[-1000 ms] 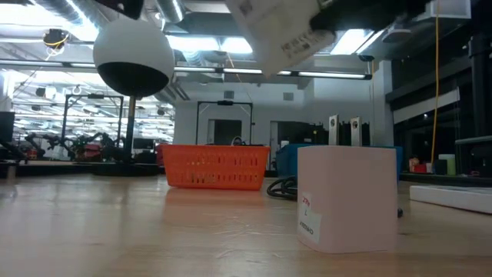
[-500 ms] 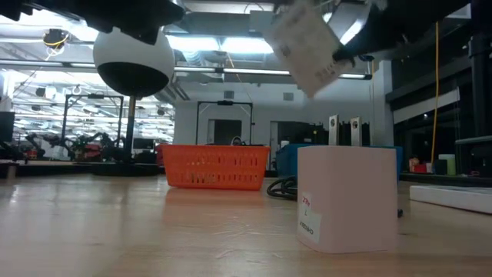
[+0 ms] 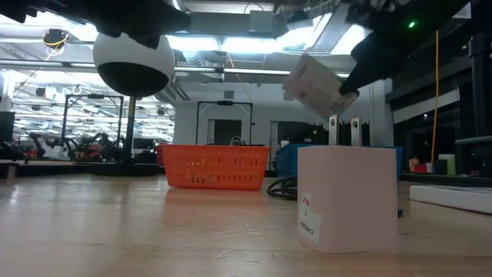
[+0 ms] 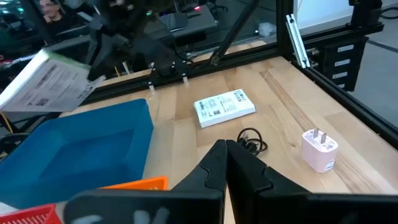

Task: Pick and place items into bin
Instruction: Put the left white card reader box into the blue bin, then put the pink charger cable into the red bin

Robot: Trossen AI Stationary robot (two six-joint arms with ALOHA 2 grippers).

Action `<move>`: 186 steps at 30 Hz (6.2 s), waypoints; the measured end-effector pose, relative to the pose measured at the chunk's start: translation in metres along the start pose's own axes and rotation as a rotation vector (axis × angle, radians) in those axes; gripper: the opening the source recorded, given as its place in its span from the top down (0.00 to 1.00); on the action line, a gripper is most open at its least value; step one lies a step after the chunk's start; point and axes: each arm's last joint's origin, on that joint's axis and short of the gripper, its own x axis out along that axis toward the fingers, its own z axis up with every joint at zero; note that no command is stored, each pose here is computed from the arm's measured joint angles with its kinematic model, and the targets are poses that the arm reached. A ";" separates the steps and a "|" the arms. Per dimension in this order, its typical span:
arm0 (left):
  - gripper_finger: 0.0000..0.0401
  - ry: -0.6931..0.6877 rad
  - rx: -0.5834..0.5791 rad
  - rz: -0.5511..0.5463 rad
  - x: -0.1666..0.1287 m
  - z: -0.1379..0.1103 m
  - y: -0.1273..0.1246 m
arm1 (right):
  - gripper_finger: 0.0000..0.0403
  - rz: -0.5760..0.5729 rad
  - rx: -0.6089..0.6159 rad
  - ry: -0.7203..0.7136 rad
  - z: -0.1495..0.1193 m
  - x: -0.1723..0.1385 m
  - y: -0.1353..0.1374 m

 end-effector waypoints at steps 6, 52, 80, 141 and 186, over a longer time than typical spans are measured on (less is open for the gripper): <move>1.00 0.001 0.000 0.002 0.000 0.000 0.000 | 1.00 -0.059 -0.059 0.111 0.004 0.016 -0.020; 1.00 0.008 0.001 0.079 0.000 0.000 0.003 | 1.00 -0.034 -0.441 0.390 -0.005 0.120 -0.028; 1.00 0.007 -0.001 0.077 0.000 0.000 0.003 | 0.79 0.013 -0.348 0.425 -0.008 0.130 -0.036; 1.00 0.588 -0.537 -0.075 -0.037 0.034 -0.052 | 0.99 0.447 0.101 -0.397 -0.009 -0.037 0.094; 0.69 1.191 -0.946 0.401 -0.039 -0.006 -0.135 | 0.99 0.601 0.376 -0.362 -0.038 -0.051 0.101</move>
